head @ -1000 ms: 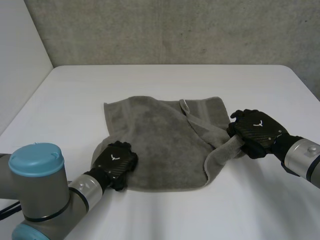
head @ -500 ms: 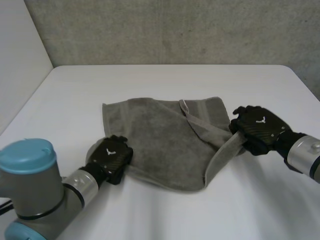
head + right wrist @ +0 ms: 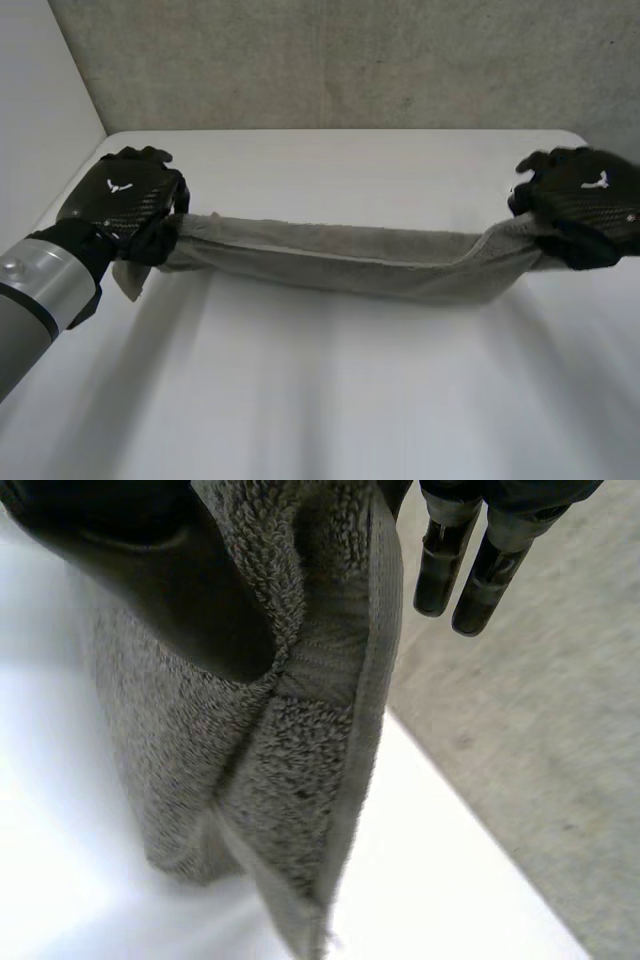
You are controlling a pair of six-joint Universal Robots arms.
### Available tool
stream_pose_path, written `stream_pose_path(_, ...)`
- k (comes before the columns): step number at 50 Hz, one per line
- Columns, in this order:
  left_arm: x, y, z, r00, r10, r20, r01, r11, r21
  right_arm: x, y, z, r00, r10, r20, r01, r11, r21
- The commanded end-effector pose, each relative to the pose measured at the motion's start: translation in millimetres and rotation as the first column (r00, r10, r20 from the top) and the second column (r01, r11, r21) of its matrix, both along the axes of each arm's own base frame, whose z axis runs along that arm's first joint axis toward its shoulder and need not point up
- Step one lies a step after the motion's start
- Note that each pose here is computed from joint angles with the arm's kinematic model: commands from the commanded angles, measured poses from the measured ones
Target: Fold the towel.
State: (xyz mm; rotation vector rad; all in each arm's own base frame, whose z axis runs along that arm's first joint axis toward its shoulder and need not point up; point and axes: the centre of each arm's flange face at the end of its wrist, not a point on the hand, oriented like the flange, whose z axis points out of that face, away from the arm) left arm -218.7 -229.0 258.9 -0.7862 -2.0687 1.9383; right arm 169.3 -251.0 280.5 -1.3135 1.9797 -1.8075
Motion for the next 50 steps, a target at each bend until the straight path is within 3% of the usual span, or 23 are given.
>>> stream_pose_path(1,-5.4,-23.2,-23.2,1.000,-0.019,0.008,0.018,0.996,0.084,17.5,-9.8,-27.9,0.969,0.161,-0.190,-0.159,0.987,0.021)
stream_pose_path(5,-13.3,-40.1,-28.0,0.999,-0.040,0.004,0.039,0.996,0.086,41.8,-20.8,-36.6,0.946,0.247,-0.209,-0.253,0.967,-0.004)
stream_pose_path(8,-23.8,-68.8,-21.5,0.999,-0.042,-0.014,0.042,0.998,0.037,63.8,-47.6,-31.3,0.937,0.253,-0.239,-0.291,0.947,-0.139)
stream_pose_path(10,-33.7,-97.4,4.5,0.998,-0.039,-0.055,0.035,0.998,-0.061,79.0,-84.8,-1.4,0.957,0.141,-0.252,-0.228,0.904,-0.363)
stream_pose_path(13,-36.5,-107.9,28.1,0.995,-0.027,-0.100,0.014,0.991,-0.131,83.2,-101.7,29.0,0.977,0.054,-0.207,-0.152,0.857,-0.492)
stream_pose_path(15,-36.4,-119.0,81.8,0.977,-0.014,-0.215,-0.045,0.962,-0.270,88.6,-109.3,98.9,1.000,-0.014,0.022,0.025,0.757,-0.653)
stream_pose_path(16,-36.4,-119.1,82.0,0.976,-0.014,-0.216,-0.045,0.962,-0.270,88.6,-109.3,99.3,1.000,-0.014,0.023,0.025,0.757,-0.653)
stream_pose_path(17,-34.9,-117.7,108.3,0.962,-0.029,-0.271,-0.065,0.941,-0.331,82.9,-104.7,132.0,0.989,0.005,0.150,0.101,0.720,-0.686)
stream_pose_path(18,-28.2,-111.7,134.0,0.948,-0.046,-0.315,-0.083,0.920,-0.384,76.6,-95.6,154.9,0.969,0.053,0.241,0.133,0.709,-0.693)
stream_pose_path(22,-18.8,-89.1,172.5,0.924,-0.097,-0.370,-0.094,0.880,-0.465,62.9,-80.7,171.0,0.937,0.127,0.327,0.130,0.738,-0.662)
stream_pose_path(29,-9.2,-92.2,140.3,0.933,-0.094,-0.348,-0.069,0.901,-0.428,48.5,-82.6,100.3,0.979,0.082,0.188,0.035,0.836,-0.548)
stream_pose_path(32,-4.9,-99.4,99.4,0.945,-0.067,-0.320,-0.047,0.940,-0.337,49.1,-80.9,79.5,0.985,0.079,0.152,0.009,0.862,-0.507)
stream_pose_path(34,-5.9,-98.9,48.0,0.958,-0.037,-0.283,-0.023,0.978,-0.205,50.5,-71.9,34.6,0.993,0.086,0.077,-0.048,0.914,-0.403)
stream_pose_path(35,-5.9,-98.9,47.7,0.958,-0.037,-0.283,-0.023,0.979,-0.205,50.5,-71.9,34.3,0.993,0.086,0.077,-0.048,0.914,-0.402)
stream_pose_path(37,-5.5,-96.9,21.8,0.969,-0.020,-0.246,-0.016,0.989,-0.144,50.8,-59.4,-12.8,0.994,0.105,-0.007,-0.102,0.947,-0.304)
stream_pose_path(39,-5.2,-88.9,-28.4,0.989,-0.004,-0.149,-0.003,0.999,-0.046,50.1,-53.0,-35.8,0.992,0.114,-0.049,-0.123,0.959,-0.257)
stream_pose_path(40,-5.2,-88.8,-28.6,0.989,-0.004,-0.149,-0.003,0.999,-0.045,50.1,-52.9,-36.0,0.992,0.114,-0.050,-0.123,0.959,-0.256)
stream_pose_path(42,-5.8,-78.5,-69.6,0.999,-0.023,-0.049,0.024,1.000,0.019,47.7,-40.1,-78.3,0.984,0.129,-0.125,-0.150,0.974,-0.167)
stream_pose_path(50,-8.2,-59.7,-116.5,0.997,-0.067,0.042,0.060,0.988,0.139,38.7,-21.4,-132.8,0.971,0.145,-0.188,-0.149,0.989,-0.006)
